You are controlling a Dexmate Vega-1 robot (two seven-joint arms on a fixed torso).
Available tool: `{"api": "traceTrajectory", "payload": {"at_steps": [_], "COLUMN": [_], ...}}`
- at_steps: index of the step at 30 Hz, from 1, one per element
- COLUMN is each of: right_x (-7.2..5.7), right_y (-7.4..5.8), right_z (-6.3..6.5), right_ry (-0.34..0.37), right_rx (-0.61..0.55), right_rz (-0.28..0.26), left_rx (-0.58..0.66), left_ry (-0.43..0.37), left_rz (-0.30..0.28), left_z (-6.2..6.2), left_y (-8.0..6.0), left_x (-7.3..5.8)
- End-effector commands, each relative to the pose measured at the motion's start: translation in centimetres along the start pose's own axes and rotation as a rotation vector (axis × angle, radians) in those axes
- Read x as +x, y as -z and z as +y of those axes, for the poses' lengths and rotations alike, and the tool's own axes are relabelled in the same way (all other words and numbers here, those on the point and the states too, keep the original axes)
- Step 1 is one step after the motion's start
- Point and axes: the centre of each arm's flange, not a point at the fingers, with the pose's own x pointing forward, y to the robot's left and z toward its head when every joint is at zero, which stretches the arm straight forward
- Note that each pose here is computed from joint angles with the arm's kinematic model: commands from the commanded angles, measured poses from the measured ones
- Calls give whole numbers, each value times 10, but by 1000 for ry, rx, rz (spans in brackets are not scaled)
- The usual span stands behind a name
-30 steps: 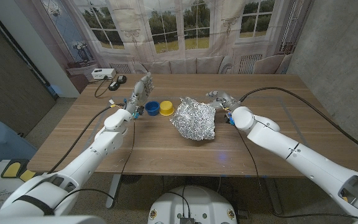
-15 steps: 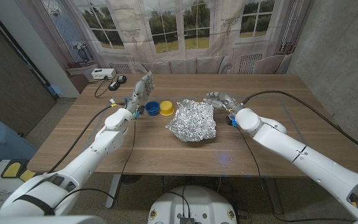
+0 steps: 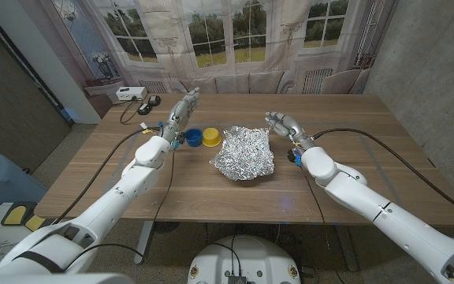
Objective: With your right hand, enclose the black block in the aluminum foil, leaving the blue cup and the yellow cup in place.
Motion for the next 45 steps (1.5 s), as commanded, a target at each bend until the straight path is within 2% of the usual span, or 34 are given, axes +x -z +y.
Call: {"api": "traceTrajectory", "payload": {"at_steps": [1,4,10,15,21,26,33,45], "right_x": [-29,-35,-46,-50,-50,-47,-44,-39], "right_y": [-4,-7,-24,-39,-47,-51,-55,-61], "right_z": [-3,-3,6,15,25,35,45,62], "right_ry": [194,214,192,119,51,-58,-194,-284], "right_rx": [46,64,-22,-165,-265,-321,-427,-597], "right_rz": [-158,-189,-246,-261,-267,-253,-194,-153], "left_rx": [117,113,59,1,-23,-41,-64,-83], "left_ry": [41,50,51,62,58,50,51,56], "left_rz": [-38,-36,-38,-59,-64,-66,-71,-73], "left_z": [-14,-14,-13,-12,-9,-7,-5,-6], "left_y": [-16,-16,-13,-11,-12,-13,-14,-13], "left_x": [1,0,-2,-5,-8,-11,-12,-10]}}
